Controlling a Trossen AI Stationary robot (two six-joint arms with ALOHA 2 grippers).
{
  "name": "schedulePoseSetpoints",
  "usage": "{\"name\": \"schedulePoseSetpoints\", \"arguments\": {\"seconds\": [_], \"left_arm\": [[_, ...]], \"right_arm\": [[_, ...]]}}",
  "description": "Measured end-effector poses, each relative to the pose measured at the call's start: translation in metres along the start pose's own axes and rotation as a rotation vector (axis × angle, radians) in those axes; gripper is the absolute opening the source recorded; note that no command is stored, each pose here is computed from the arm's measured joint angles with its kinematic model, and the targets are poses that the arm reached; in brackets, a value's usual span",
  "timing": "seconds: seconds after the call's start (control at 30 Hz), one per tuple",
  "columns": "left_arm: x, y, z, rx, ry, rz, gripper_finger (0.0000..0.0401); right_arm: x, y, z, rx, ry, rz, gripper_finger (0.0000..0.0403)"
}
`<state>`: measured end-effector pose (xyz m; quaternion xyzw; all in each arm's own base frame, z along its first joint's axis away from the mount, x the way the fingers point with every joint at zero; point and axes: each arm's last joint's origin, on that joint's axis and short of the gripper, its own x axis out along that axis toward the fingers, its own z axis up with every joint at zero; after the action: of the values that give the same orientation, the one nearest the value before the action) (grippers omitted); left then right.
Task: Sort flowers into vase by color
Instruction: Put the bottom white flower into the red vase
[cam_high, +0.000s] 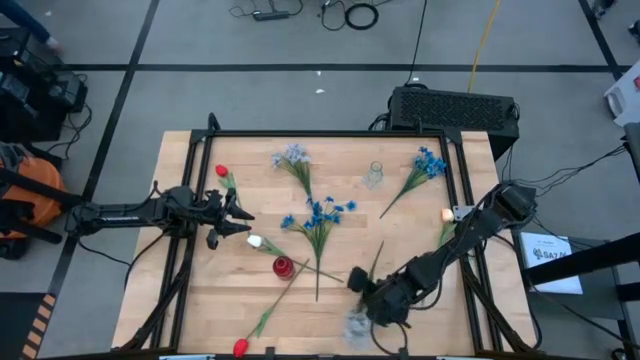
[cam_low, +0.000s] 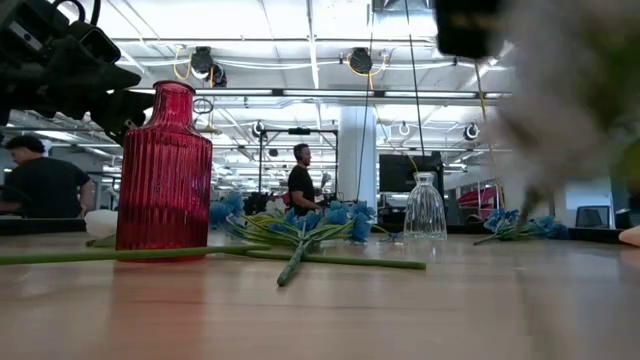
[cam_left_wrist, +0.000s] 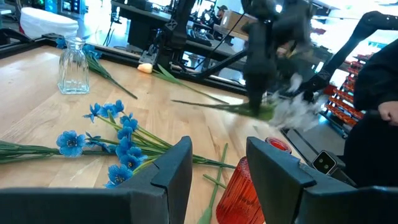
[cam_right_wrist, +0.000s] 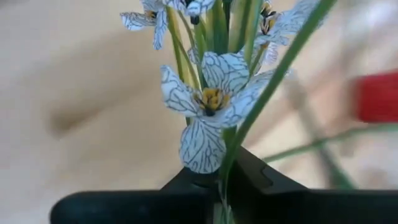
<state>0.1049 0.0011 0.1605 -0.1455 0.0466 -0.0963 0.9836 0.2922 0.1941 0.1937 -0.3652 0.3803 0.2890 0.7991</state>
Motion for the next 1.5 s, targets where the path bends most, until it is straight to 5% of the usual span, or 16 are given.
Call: {"name": "schedulePoseSetpoints", "arguments": {"seconds": [0.3, 0.47, 0.6, 1.03, 1.5], "left_arm": [[0.000, 0.000, 0.000, 0.000, 0.000, 0.000, 0.0157], [0.000, 0.000, 0.000, 0.001, -0.002, -0.001, 0.0157], [0.000, 0.000, 0.000, 0.001, -0.002, -0.001, 0.0157], [0.000, 0.000, 0.000, 0.000, -0.001, 0.000, 0.0157], [0.000, 0.000, 0.000, 0.000, 0.000, 0.000, 0.0157]], "right_arm": [[-0.062, -0.106, 0.017, 0.696, -0.622, -0.323, 0.0003], [-0.093, -0.141, 0.019, 0.770, -0.998, -0.476, 0.0002], [-0.100, -0.152, 0.020, 0.773, -1.169, -0.563, 0.0001], [-0.068, -0.179, 0.034, 0.822, -1.165, -0.710, 0.0000], [-0.050, -0.186, 0.028, 0.880, -1.046, -0.675, 0.0000]]}}
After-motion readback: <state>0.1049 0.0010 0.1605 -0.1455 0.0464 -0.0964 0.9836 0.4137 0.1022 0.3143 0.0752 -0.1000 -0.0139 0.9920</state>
